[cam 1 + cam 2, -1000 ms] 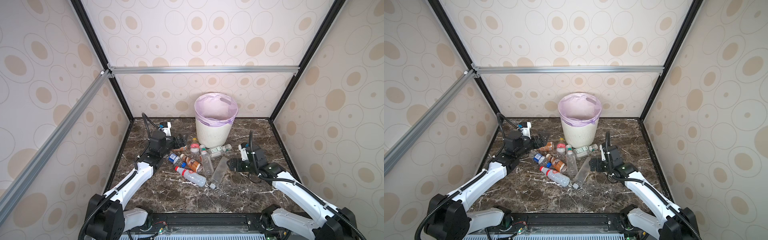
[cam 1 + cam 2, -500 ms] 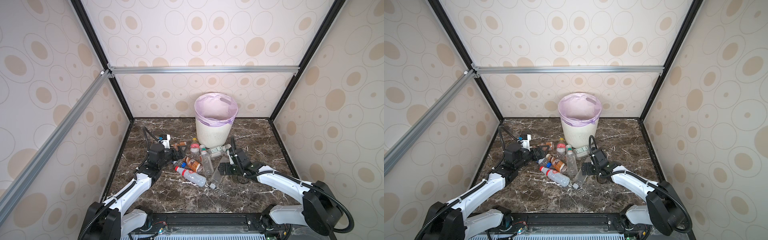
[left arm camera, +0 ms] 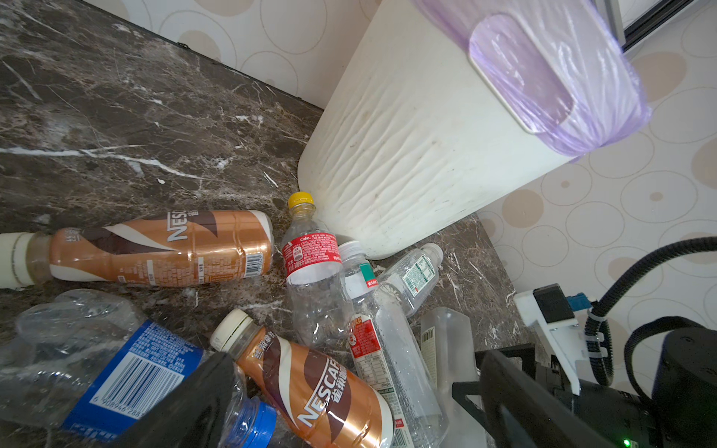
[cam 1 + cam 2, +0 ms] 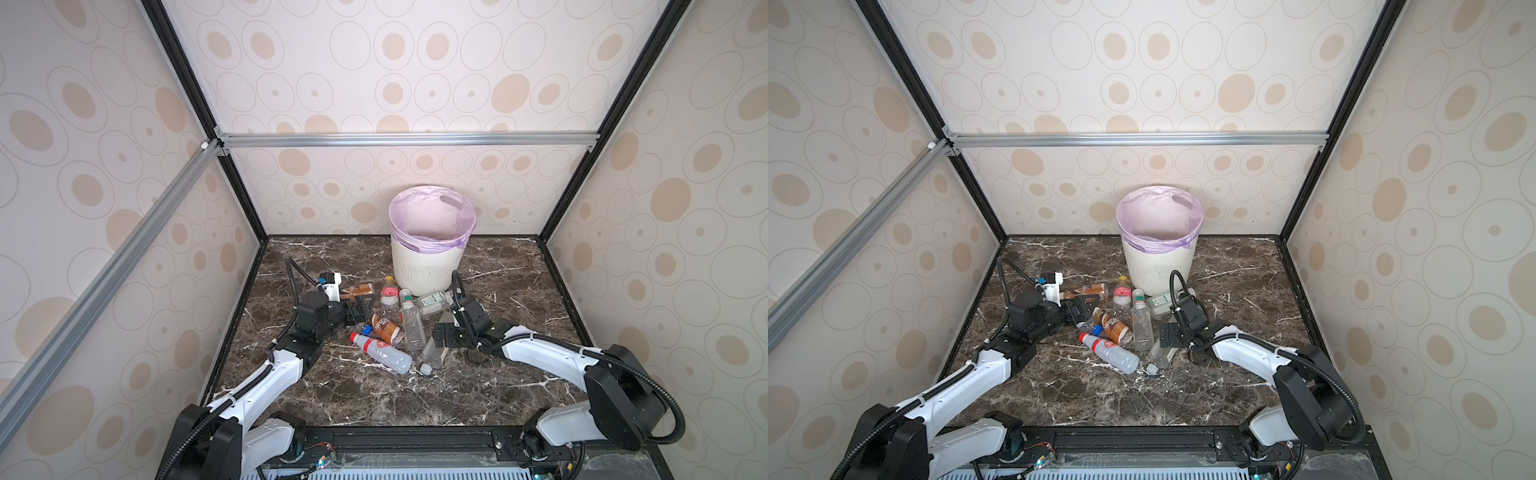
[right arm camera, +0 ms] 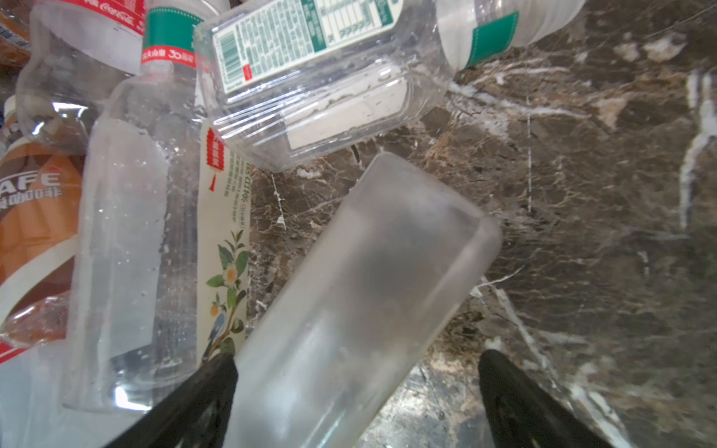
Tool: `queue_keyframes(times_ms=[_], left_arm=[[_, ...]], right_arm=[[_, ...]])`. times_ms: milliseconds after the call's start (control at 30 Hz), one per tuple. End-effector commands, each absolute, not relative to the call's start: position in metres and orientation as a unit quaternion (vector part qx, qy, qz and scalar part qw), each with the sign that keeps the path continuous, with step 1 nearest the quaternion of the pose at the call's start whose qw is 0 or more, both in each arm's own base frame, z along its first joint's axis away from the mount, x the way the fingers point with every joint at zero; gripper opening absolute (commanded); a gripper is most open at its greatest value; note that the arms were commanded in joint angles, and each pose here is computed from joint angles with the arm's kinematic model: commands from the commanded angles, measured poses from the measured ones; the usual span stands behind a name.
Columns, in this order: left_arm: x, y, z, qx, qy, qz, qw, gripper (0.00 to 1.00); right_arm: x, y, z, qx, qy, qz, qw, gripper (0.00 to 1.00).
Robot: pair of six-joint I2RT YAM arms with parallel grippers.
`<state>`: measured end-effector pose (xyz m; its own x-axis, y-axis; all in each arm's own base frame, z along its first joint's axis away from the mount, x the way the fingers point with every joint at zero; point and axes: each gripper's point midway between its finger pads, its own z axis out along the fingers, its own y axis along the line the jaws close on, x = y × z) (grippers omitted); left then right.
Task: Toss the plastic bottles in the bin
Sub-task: 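Close the right gripper around the frosted clear bottle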
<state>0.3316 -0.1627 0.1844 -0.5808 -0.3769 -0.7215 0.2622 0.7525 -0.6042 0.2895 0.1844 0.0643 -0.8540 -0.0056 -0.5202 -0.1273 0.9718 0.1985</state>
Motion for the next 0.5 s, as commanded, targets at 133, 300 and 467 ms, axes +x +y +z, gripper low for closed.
queue_keyframes(times_ms=[133,300,467], left_arm=[[0.333,-0.164,0.197,-0.025,0.804,-0.358,0.474,0.99],[0.332,-0.165,0.198,-0.022,0.803,-0.360,0.475,0.99],[0.332,-0.164,0.196,-0.022,0.806,-0.355,0.473,0.99]], right_arm=[[0.287,0.156,0.058,-0.046,0.963,0.027,0.265,1.00],[0.288,0.147,0.061,-0.047,0.962,0.013,0.270,1.00],[0.285,0.150,0.069,-0.039,0.962,0.033,0.270,1.00]])
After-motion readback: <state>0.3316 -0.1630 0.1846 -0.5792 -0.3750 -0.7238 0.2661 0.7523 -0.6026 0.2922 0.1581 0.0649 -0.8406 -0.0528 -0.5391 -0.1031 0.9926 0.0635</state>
